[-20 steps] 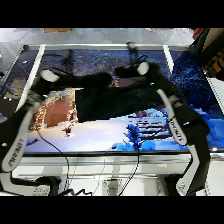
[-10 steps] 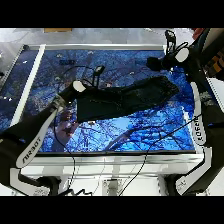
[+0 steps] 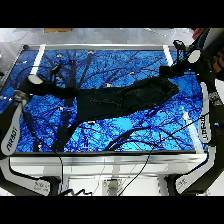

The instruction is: Fold the clothes and pants, and hang the long-sleeved shirts on hangers.

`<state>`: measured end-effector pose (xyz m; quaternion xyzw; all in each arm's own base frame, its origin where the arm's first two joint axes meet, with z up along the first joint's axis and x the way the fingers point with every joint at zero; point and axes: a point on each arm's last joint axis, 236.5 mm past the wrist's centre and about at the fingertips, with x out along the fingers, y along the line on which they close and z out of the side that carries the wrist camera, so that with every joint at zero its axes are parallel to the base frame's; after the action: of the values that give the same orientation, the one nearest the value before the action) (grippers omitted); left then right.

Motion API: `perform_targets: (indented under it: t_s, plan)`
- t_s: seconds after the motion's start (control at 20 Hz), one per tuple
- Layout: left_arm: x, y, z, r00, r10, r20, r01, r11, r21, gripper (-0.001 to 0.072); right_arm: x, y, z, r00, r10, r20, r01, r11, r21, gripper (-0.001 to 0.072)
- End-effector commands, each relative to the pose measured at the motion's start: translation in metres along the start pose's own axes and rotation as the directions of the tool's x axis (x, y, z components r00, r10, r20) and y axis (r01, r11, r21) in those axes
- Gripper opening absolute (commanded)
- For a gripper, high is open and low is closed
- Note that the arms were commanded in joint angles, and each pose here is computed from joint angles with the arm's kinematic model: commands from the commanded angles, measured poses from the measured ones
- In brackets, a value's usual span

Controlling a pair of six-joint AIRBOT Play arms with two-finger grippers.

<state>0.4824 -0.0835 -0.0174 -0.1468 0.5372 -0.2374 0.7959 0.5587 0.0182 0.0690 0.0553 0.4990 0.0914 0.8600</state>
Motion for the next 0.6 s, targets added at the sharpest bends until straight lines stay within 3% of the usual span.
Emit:
perform_targets:
  t_s: [0.0, 0.3, 0.55]
  plan:
    - [-0.004, 0.039, -0.027, 0.996, -0.049, -0.077, 0.038, 0.991, -0.131, 0.0602, 0.0, 0.0, -0.003, 1.0, 0.005, -0.013, -0.005, 1.0, -0.002, 0.0036]
    - [0.058, 0.018, -0.053, 0.97, -0.16, -0.18, 0.126, 0.974, -0.187, 0.0602, 0.0, 0.003, -0.003, 1.0, 0.015, -0.013, -0.015, 1.0, 0.001, 0.0036]
    - [0.098, -0.009, -0.072, 0.947, -0.2, -0.252, 0.165, 0.974, -0.155, 0.0601, 0.0, 0.003, -0.003, 1.0, 0.015, -0.013, -0.015, 1.0, 0.0, 0.0036]
